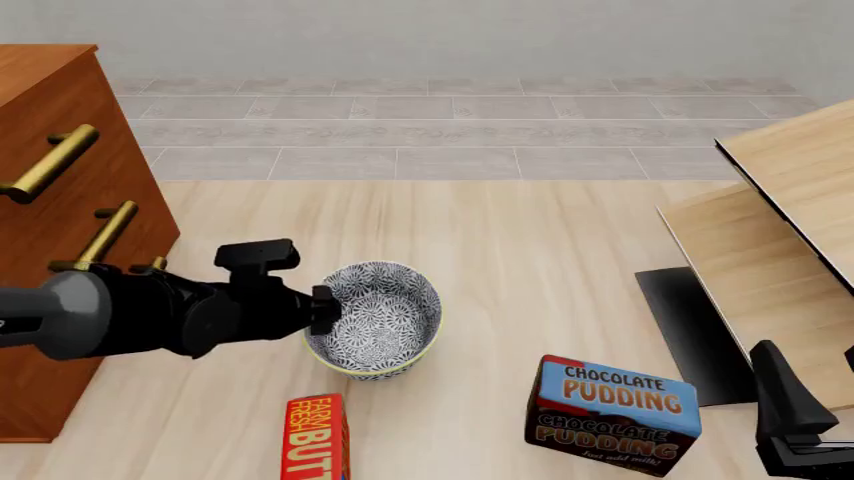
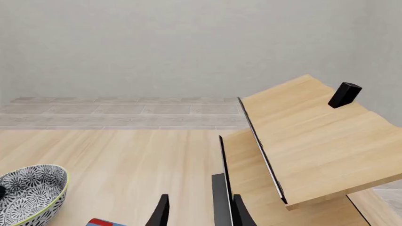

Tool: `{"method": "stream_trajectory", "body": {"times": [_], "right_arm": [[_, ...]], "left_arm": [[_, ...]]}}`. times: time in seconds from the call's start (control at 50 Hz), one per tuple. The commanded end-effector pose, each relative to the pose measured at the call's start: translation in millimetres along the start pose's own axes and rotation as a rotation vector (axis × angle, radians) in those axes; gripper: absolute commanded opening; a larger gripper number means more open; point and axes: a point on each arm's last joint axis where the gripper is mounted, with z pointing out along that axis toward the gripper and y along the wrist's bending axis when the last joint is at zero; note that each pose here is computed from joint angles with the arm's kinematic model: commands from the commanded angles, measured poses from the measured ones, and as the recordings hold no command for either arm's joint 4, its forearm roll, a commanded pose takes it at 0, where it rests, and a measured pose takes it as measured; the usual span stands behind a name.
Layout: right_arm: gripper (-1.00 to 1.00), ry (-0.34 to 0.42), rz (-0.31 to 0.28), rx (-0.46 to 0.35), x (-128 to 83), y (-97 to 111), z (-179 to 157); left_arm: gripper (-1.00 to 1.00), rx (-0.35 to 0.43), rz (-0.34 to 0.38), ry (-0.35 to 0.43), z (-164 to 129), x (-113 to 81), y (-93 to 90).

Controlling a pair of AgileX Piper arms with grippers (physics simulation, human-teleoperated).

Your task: Close the top drawer of the cabinet and put the bowl on top of it.

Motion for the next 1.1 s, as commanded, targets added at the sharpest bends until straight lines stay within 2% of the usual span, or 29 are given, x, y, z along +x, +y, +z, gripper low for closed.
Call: {"method": "stream_trajectory", "body": {"times": [0.02, 0.32, 0.34, 0.68, 1.1], "right_arm": [[1.0, 0.0, 0.0, 0.0, 0, 0, 0], [1.0, 0.0, 0.0, 0.0, 0, 0, 0], [1.0, 0.0, 0.0, 0.0, 0, 0, 0], [1.0, 0.0, 0.0, 0.0, 0, 0, 0], [1.0, 0.0, 0.0, 0.0, 0, 0, 0]], "left_arm": [[1.0, 0.002, 0.005, 0.008, 5, 2.5, -1.6], [1.0, -0.003, 0.006, 0.017, 10, 5.2, 0.5], [-1.0, -0.004, 0.006, 0.015, 10, 5.0, 1.3], [-1.0, -0.003, -0.007, -0.026, -10, -6.7, 3.0], [-1.0, 0.072, -0.082, -0.16, -85, -38.4, -15.9]]}}
